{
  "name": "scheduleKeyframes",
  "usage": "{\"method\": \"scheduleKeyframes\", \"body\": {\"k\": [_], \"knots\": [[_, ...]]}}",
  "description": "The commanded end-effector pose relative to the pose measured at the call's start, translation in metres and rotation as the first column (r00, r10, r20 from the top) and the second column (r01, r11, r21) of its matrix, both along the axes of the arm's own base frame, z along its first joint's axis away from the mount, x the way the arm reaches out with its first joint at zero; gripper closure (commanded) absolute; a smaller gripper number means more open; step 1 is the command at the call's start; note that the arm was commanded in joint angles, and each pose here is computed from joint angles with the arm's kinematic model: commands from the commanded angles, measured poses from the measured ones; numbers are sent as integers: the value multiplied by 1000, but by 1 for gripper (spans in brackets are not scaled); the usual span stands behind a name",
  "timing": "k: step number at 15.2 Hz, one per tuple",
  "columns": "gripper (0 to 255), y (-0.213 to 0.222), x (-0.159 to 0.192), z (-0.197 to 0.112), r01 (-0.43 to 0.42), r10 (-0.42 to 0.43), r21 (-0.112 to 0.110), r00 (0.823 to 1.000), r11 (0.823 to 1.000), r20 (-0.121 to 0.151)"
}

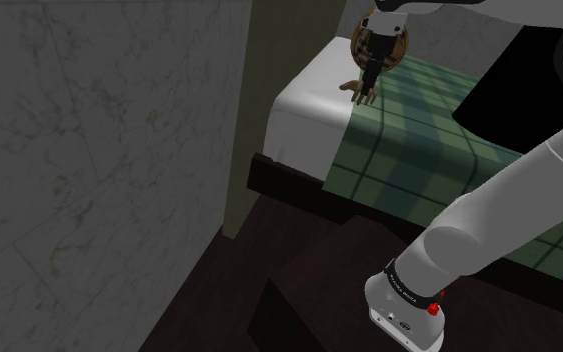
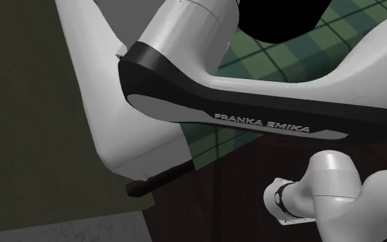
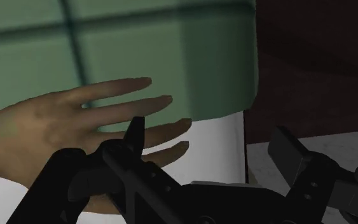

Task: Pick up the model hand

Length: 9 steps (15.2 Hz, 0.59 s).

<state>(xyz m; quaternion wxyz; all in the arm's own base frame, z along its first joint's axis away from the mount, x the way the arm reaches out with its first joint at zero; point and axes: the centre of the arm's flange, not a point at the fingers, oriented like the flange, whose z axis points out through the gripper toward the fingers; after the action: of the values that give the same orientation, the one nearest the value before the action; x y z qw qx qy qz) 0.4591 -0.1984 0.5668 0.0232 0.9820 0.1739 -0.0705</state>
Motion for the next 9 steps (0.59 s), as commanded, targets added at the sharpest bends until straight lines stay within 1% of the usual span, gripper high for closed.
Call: {"method": "scheduleKeyframes", "body": {"k": [1,5,9], "knots": [[0,-20,21,0,-44,44,1,999,999,-8],[0,-54,62,3,-124,124,7,992,992,-23],[0,-84,106,4,-203,203,14,978,979,-37]]}}
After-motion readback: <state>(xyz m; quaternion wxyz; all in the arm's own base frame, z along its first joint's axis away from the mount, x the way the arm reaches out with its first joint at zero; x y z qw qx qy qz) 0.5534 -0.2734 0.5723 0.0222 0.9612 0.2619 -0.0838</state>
